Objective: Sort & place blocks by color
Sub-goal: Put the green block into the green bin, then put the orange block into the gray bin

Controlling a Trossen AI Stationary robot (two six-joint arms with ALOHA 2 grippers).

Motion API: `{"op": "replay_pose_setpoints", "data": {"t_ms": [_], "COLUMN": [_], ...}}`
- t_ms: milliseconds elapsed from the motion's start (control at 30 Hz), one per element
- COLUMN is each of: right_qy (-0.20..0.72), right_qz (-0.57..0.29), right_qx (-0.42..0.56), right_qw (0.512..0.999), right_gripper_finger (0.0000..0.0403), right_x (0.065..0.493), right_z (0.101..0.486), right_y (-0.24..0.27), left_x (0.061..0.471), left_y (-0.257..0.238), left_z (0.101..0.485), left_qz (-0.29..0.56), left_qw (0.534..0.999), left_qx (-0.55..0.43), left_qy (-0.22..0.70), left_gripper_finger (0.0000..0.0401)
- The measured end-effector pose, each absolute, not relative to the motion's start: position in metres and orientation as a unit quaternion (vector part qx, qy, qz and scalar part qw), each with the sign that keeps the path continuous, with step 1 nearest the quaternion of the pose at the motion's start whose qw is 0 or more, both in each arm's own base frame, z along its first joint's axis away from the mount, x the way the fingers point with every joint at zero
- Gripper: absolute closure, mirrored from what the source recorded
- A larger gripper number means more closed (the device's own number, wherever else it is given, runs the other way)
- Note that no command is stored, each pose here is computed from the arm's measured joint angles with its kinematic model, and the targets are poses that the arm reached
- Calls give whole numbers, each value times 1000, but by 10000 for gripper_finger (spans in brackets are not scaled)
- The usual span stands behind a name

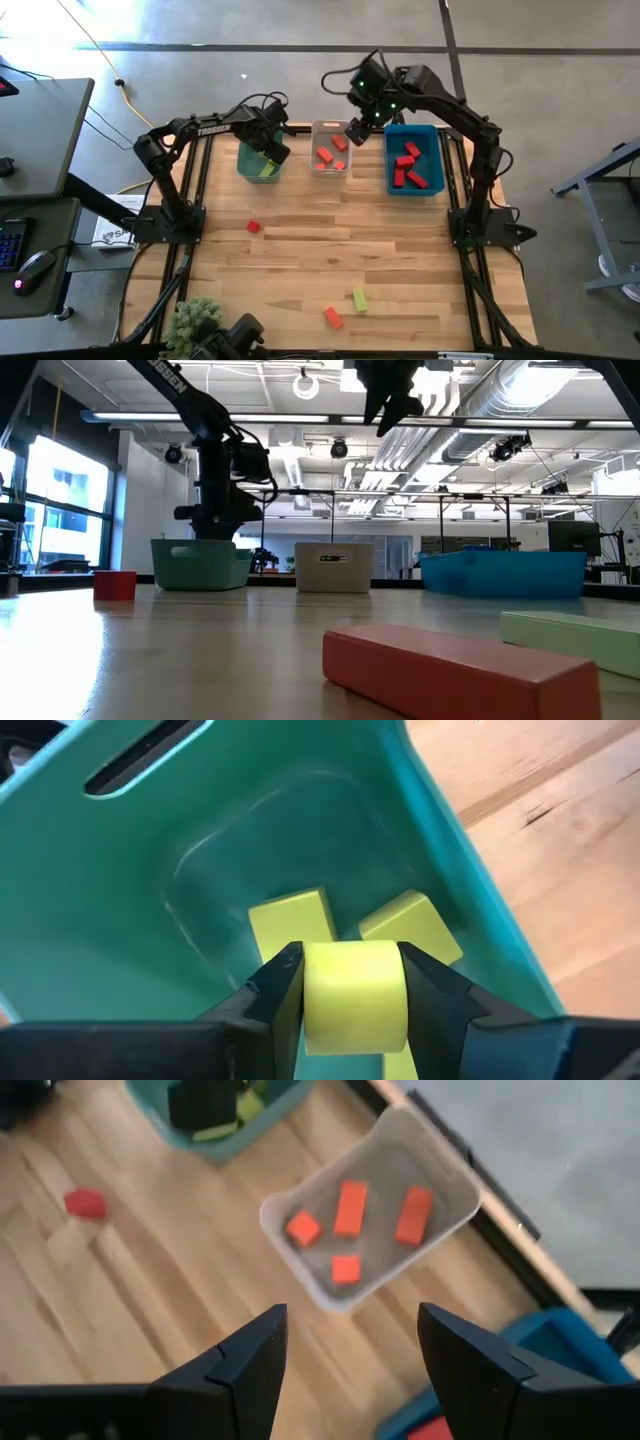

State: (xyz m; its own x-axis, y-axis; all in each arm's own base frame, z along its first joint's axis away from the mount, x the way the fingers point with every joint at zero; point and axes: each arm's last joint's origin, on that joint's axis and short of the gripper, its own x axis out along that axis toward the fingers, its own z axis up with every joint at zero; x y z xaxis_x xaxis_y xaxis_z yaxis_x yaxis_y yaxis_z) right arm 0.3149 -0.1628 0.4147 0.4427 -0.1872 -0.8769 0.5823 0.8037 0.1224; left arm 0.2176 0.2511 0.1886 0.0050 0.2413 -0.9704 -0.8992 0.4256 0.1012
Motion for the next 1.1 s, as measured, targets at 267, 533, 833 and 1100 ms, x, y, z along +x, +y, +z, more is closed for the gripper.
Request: {"op": "replay_pose_setpoints", "data": {"t_ms": [267, 533, 833, 1100], "right_qy": [497, 499, 501, 506], "right_qz": [-207, -198, -201, -180], "right_qx": [226, 268, 262, 223], "right_qw": [812, 800, 800, 814], "right_gripper_finger": [192, 192, 192, 192], "right_x": [330, 343, 349, 348], "right_z": [412, 412, 412, 412], "right_y": [-118, -68, -12, 28], "left_x": [218, 220, 229, 245], "left_y": [251, 251, 235, 188], "left_z": [189, 191, 215, 244], "left_qz": [431, 414, 390, 347], "left_qw": [649, 658, 694, 727], "left_qx": [-301, -302, -286, -254], "left_qy": [550, 552, 533, 535], "left_gripper_finger": [229, 185, 187, 187]}}
